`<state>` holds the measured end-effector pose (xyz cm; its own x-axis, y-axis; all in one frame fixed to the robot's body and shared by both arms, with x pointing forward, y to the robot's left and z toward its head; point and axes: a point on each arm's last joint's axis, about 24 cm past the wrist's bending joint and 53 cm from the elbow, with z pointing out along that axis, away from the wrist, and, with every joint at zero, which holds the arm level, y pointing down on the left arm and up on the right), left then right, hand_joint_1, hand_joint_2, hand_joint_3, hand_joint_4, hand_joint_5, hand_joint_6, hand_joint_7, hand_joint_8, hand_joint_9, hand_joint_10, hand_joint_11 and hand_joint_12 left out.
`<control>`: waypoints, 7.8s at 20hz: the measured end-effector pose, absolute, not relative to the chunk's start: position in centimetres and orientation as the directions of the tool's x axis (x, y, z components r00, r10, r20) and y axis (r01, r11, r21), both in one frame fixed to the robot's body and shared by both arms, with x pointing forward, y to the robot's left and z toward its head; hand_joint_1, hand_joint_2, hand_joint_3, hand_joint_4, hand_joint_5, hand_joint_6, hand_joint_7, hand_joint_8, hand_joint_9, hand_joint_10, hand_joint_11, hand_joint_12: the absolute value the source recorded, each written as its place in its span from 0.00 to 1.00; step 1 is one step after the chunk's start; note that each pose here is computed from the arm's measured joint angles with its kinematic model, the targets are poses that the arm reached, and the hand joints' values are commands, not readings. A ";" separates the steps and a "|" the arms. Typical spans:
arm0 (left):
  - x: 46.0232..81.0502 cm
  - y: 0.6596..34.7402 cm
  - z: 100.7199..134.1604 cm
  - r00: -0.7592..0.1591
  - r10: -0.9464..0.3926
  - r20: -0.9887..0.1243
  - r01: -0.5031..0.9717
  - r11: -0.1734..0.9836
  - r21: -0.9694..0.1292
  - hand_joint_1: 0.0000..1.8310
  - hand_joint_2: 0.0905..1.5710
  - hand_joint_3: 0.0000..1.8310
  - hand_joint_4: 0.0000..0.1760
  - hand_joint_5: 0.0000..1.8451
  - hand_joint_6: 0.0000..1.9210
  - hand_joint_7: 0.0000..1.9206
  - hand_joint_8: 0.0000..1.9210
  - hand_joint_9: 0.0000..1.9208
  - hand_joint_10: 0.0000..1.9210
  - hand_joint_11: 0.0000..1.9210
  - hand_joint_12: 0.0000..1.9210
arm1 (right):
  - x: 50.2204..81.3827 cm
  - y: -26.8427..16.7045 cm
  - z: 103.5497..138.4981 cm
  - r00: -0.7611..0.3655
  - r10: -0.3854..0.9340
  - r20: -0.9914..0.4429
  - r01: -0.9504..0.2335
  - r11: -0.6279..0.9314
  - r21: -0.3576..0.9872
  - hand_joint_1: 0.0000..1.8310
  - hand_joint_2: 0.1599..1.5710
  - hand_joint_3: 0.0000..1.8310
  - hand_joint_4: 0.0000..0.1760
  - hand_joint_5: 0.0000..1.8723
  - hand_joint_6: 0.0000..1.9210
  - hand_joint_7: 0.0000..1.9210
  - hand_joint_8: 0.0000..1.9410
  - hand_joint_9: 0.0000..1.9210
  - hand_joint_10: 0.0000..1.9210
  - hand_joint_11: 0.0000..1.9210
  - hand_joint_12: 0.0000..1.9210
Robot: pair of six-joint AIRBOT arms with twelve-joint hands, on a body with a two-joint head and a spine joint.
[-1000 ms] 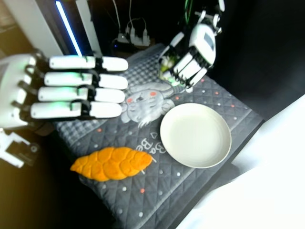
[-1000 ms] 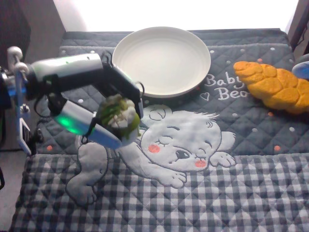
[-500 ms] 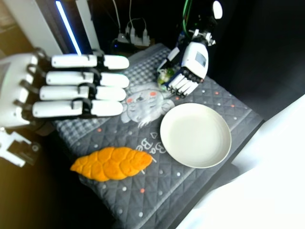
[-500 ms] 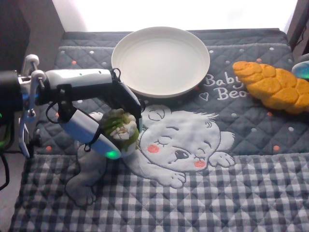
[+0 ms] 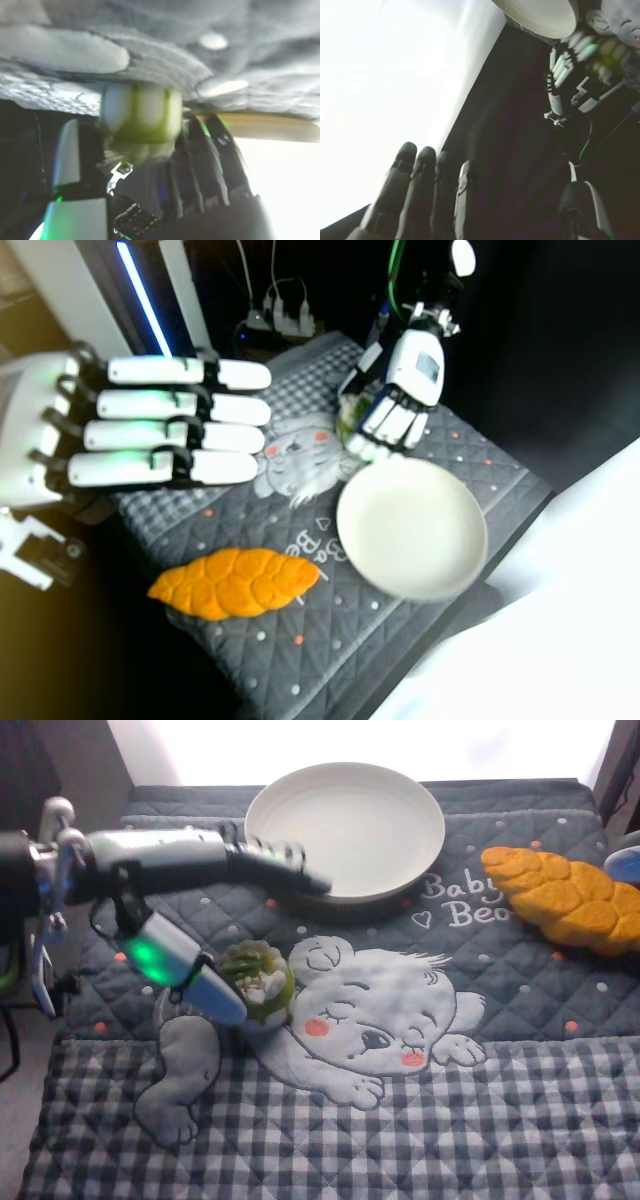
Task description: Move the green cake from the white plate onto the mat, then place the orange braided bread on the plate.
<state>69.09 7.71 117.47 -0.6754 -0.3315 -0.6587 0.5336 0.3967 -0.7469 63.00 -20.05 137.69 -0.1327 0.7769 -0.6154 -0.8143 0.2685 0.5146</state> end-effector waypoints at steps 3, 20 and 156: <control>69.4 8.4 118.2 -0.670 -0.350 -0.655 0.530 0.392 -0.752 0.31 0.43 0.00 0.80 0.00 0.00 0.00 0.00 0.00 0.00 0.00 0.00 | 63.1 -20.0 137.6 -0.133 0.775 -0.617 -0.813 0.271 0.516 0.35 0.51 0.00 0.51 0.15 0.00 0.11 0.00 0.10 0.00 0.05 0.04; 68.0 12.0 123.9 -0.562 -0.444 -0.697 0.622 0.328 -0.711 0.27 0.40 0.00 1.00 0.00 0.00 0.00 0.00 0.00 0.00 0.00 0.00 | 70.3 -23.0 130.7 -0.160 0.637 -0.754 -0.603 0.542 0.585 0.36 0.40 0.00 1.00 0.06 0.00 0.07 0.00 0.06 0.00 0.11 0.05; 66.5 13.5 123.0 -0.542 -0.515 -0.664 0.615 0.296 -0.731 0.31 0.40 0.00 0.78 0.00 0.00 0.00 0.00 0.00 0.00 0.00 0.08 | 73.3 -14.3 131.1 -0.278 0.637 -0.719 -0.670 0.408 0.620 0.77 0.59 0.00 0.00 0.61 0.29 0.75 0.00 0.65 0.45 0.61 0.44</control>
